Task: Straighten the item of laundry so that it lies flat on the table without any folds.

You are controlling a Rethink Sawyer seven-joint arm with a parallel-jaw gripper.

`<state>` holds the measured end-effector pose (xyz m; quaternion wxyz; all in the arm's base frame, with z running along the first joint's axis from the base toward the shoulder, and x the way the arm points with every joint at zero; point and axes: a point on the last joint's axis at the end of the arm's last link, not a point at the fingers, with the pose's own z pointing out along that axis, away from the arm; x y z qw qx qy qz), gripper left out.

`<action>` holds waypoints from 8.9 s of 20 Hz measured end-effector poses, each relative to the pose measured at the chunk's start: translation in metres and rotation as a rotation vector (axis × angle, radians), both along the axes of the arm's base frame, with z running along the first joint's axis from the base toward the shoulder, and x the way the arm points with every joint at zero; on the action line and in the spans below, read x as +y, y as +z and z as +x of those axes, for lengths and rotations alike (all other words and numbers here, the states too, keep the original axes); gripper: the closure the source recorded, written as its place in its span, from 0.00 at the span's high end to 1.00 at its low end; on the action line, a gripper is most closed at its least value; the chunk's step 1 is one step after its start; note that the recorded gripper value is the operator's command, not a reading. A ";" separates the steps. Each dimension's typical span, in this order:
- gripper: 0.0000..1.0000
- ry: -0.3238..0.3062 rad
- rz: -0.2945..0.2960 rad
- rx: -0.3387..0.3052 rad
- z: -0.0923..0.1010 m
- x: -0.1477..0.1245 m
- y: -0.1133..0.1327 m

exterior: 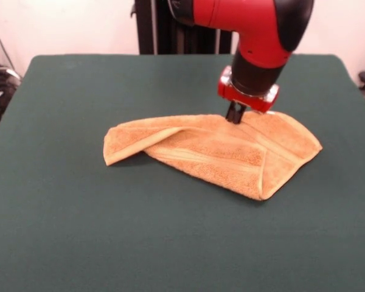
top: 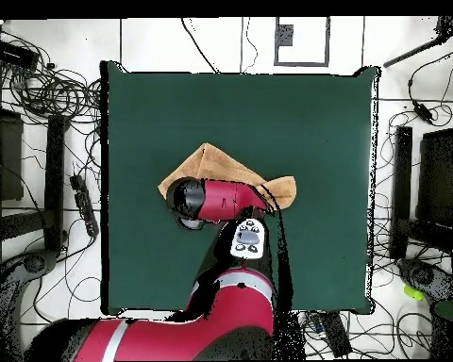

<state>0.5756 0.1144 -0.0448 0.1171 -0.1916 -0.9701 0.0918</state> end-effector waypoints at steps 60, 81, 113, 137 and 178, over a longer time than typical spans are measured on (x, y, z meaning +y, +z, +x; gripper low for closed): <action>0.00 -0.093 0.057 0.464 0.061 -0.020 -0.033; 0.00 0.019 -0.053 0.305 0.053 -0.002 -0.023; 0.00 0.043 -0.090 0.254 0.059 -0.003 -0.019; 0.00 0.012 -0.095 0.145 0.099 -0.028 -0.013; 0.00 -0.015 -0.078 0.007 0.138 -0.040 -0.006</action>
